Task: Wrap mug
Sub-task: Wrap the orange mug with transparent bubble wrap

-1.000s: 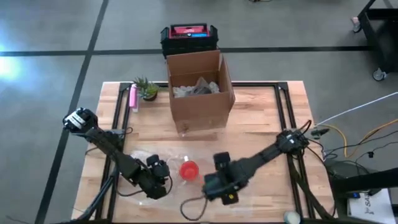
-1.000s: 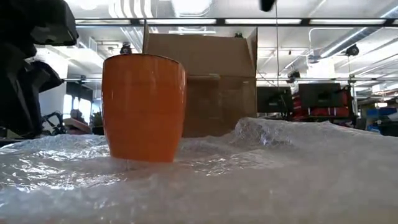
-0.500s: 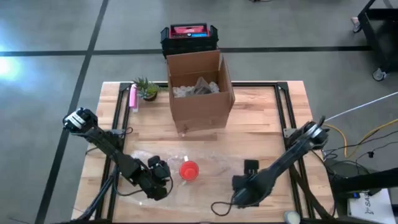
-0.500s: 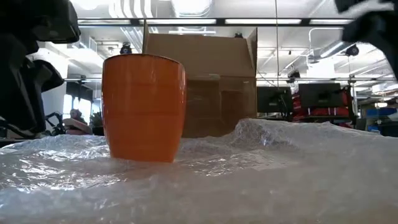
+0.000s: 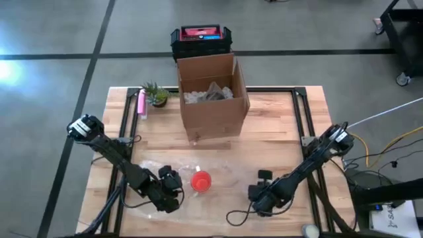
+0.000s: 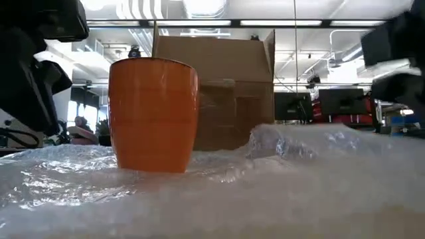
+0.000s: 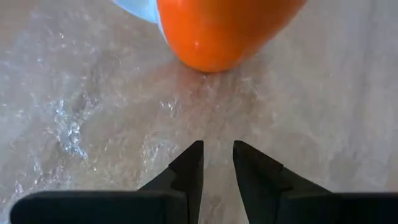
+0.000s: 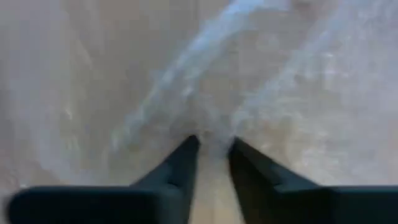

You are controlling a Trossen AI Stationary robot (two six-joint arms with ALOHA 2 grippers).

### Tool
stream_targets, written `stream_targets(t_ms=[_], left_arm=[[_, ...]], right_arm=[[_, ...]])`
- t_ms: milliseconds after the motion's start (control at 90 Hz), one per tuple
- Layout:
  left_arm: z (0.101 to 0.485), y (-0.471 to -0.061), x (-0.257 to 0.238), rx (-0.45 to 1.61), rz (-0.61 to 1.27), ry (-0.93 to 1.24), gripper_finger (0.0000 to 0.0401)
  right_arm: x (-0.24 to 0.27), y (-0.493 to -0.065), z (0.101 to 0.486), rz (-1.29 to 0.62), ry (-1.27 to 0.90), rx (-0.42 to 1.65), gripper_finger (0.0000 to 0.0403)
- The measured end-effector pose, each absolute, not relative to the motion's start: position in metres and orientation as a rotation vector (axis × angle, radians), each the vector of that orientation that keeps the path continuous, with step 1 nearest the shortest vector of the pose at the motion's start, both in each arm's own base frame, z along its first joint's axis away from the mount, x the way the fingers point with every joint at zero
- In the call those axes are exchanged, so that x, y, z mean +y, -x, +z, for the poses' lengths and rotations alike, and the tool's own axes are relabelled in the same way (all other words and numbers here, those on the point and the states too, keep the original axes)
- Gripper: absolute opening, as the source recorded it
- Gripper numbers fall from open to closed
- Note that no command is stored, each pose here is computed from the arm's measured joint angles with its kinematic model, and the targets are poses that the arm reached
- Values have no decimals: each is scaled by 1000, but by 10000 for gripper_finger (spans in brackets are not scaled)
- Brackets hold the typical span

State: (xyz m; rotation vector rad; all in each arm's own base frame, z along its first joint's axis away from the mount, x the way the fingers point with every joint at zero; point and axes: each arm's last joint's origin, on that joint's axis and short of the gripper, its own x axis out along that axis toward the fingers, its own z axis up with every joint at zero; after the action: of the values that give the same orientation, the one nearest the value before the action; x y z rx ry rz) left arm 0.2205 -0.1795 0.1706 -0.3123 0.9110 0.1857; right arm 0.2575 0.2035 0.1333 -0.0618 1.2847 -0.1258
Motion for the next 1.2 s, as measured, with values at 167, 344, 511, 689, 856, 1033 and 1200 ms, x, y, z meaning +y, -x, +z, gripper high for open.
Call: stream_targets(t_ms=[167, 344, 511, 689, 856, 1033, 1200], left_arm=[[172, -223, -180, 878, 166, 289, 75], [172, -223, -181, 874, 166, 284, 75], [172, -223, -180, 875, 165, 283, 75], [192, -225, -181, 855, 149, 275, 75], [240, -222, -178, 783, 189, 256, 75], [262, -226, -164, 629, 269, 219, 75], [249, -254, -155, 593, 210, 258, 75]], right_arm=[[208, -290, 162, -121, 206, 1019, 17], [202, -335, 199, -73, 290, 765, 3], [185, -367, 226, -37, 286, 605, 1], [167, -395, 210, 60, 204, 582, 1], [158, -406, 181, 66, 191, 653, 0], [156, -407, 177, 57, 182, 665, 0], [156, -407, 177, 58, 182, 667, 0]])
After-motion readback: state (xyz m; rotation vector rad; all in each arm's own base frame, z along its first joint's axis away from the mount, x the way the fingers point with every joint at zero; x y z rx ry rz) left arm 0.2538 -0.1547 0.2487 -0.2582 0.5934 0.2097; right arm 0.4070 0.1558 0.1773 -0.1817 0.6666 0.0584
